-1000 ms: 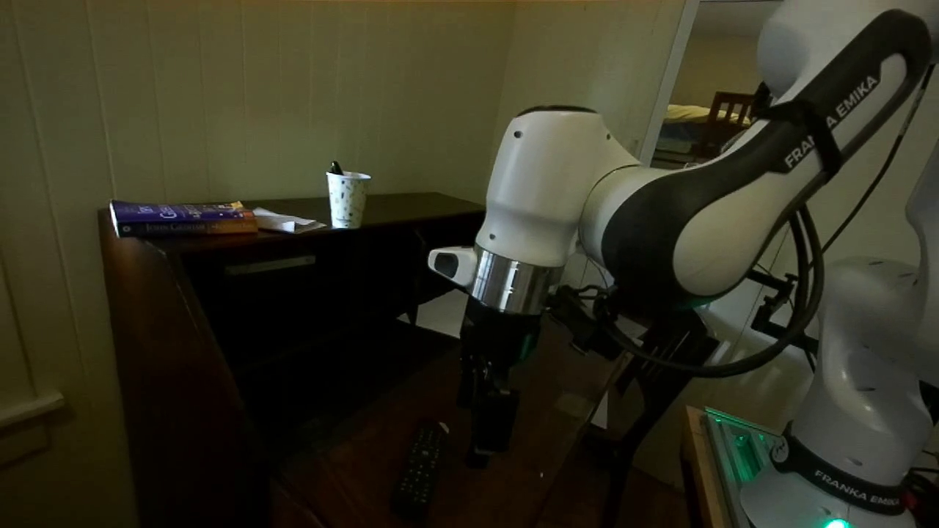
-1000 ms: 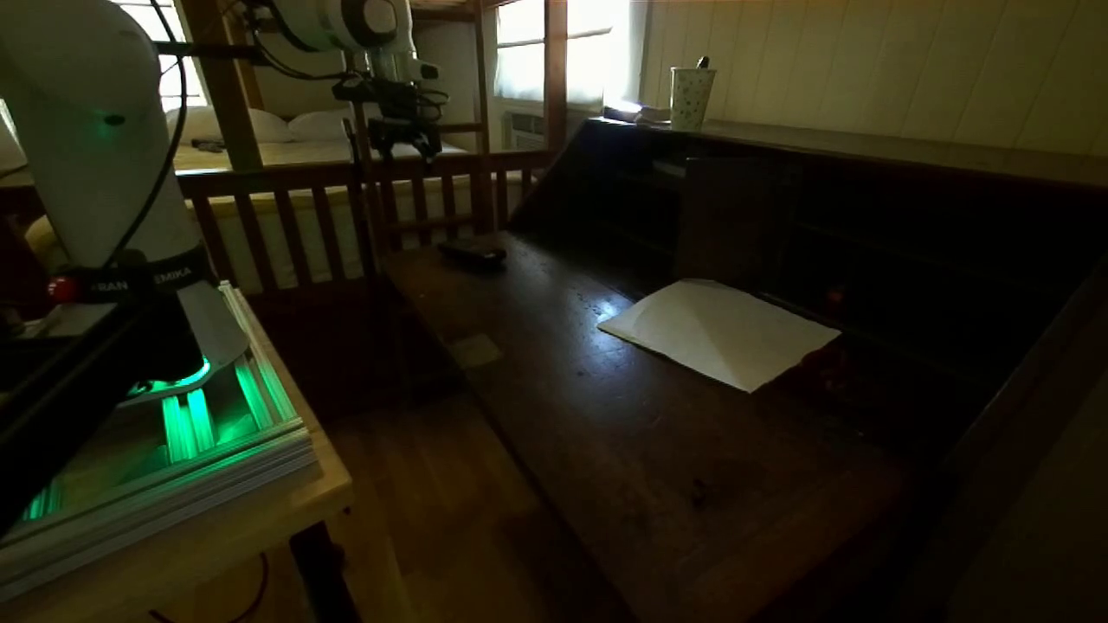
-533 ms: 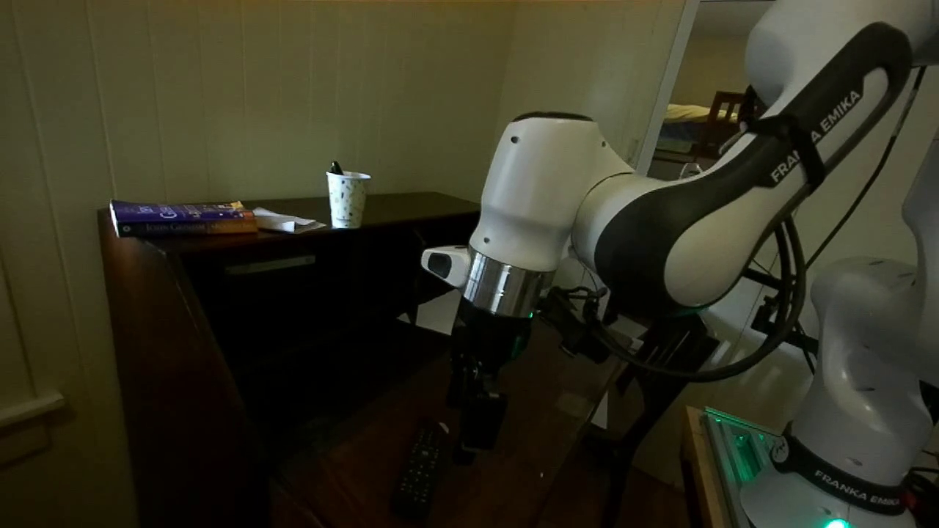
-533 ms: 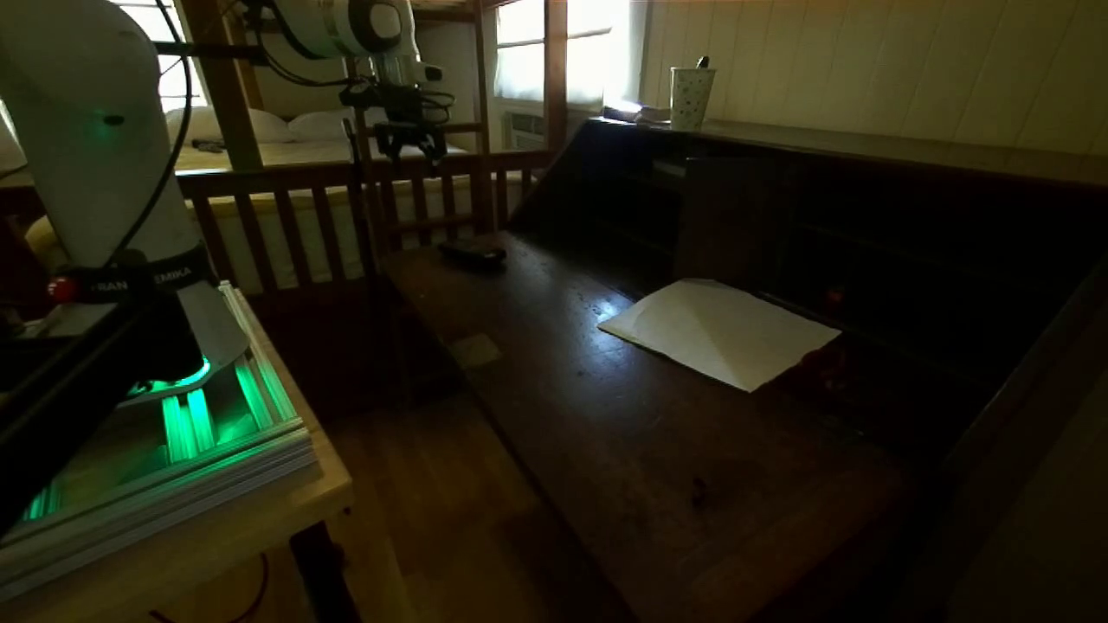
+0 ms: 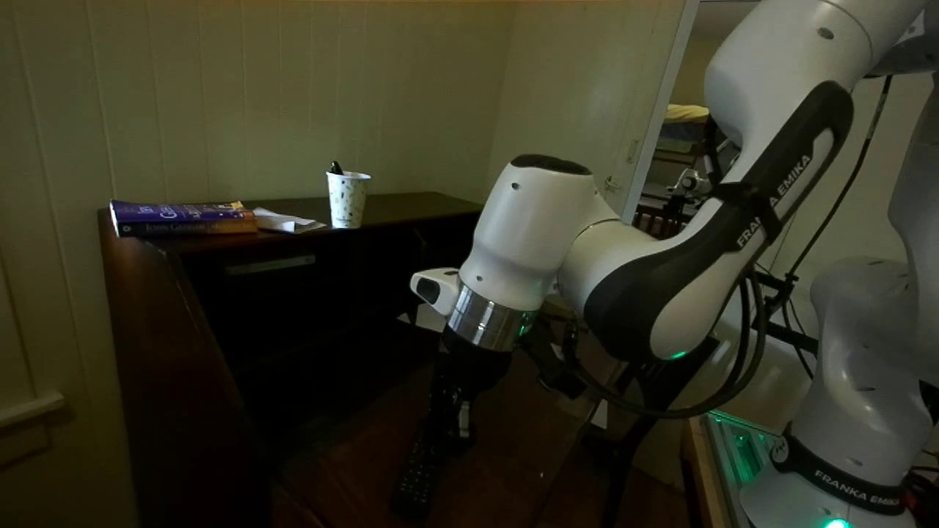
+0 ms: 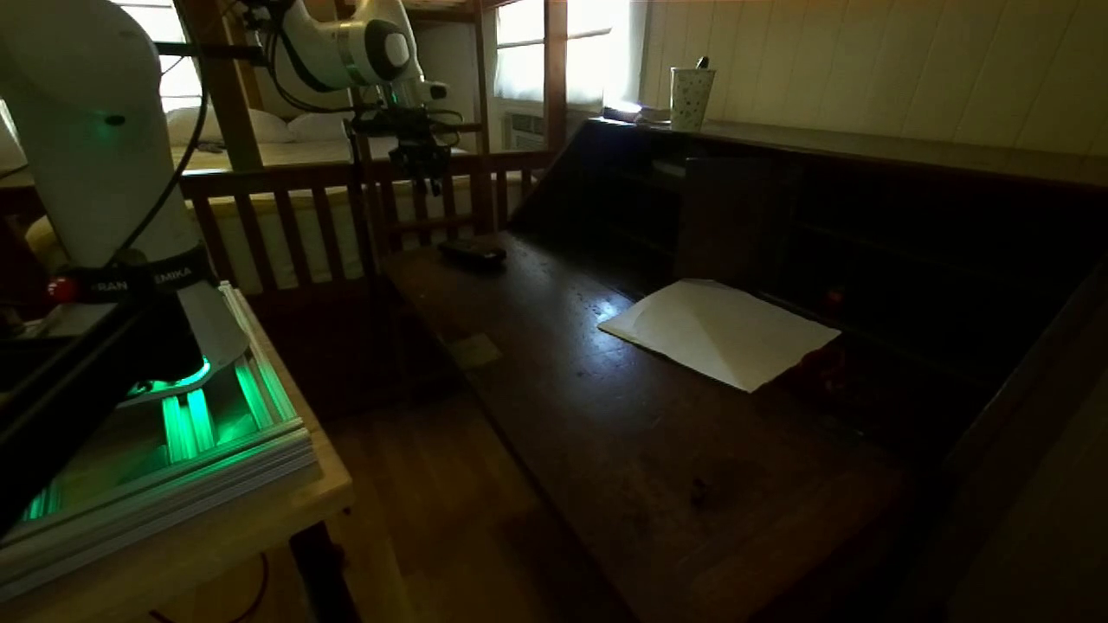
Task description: Press a button on the remote
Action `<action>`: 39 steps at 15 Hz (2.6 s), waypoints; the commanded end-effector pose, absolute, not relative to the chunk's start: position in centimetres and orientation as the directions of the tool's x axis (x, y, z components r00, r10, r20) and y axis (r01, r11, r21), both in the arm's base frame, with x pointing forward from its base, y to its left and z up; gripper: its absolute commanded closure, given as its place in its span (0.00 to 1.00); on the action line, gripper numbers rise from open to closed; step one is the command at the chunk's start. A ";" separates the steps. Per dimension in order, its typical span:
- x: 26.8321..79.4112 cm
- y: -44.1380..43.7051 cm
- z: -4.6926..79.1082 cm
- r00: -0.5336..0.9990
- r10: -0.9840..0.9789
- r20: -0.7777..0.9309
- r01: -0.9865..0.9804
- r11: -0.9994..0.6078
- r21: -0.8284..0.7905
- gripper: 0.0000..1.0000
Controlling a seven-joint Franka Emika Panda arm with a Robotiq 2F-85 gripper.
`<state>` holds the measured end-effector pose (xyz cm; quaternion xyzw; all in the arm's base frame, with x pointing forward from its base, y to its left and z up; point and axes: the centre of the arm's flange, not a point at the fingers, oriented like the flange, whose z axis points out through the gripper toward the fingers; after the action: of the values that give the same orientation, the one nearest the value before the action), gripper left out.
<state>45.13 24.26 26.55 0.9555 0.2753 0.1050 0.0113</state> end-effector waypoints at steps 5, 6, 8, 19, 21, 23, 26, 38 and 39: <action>45.8 25.6 21.9 0.826 0.524 0.206 0.514 -0.851 0.107 1.00; 45.9 25.9 21.4 0.824 0.530 0.200 0.518 -0.848 0.113 1.00; 46.1 26.5 20.8 0.821 0.534 0.201 0.522 -0.845 0.116 1.00; 48.6 26.2 17.6 0.836 0.505 0.214 0.478 -0.862 0.170 1.00; 48.8 26.0 17.1 0.838 0.501 0.218 0.471 -0.865 0.175 1.00; 49.0 25.9 16.5 0.840 0.495 0.221 0.465 -0.867 0.176 1.00; 49.1 25.8 15.9 0.843 0.488 0.226 0.458 -0.872 0.172 1.00; 48.5 25.6 16.4 0.859 0.467 0.212 0.441 -0.883 0.159 1.00; 48.4 25.6 16.5 0.859 0.466 0.212 0.440 -0.884 0.157 1.00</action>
<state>48.86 25.31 16.33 0.9598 0.2461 0.1243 0.0529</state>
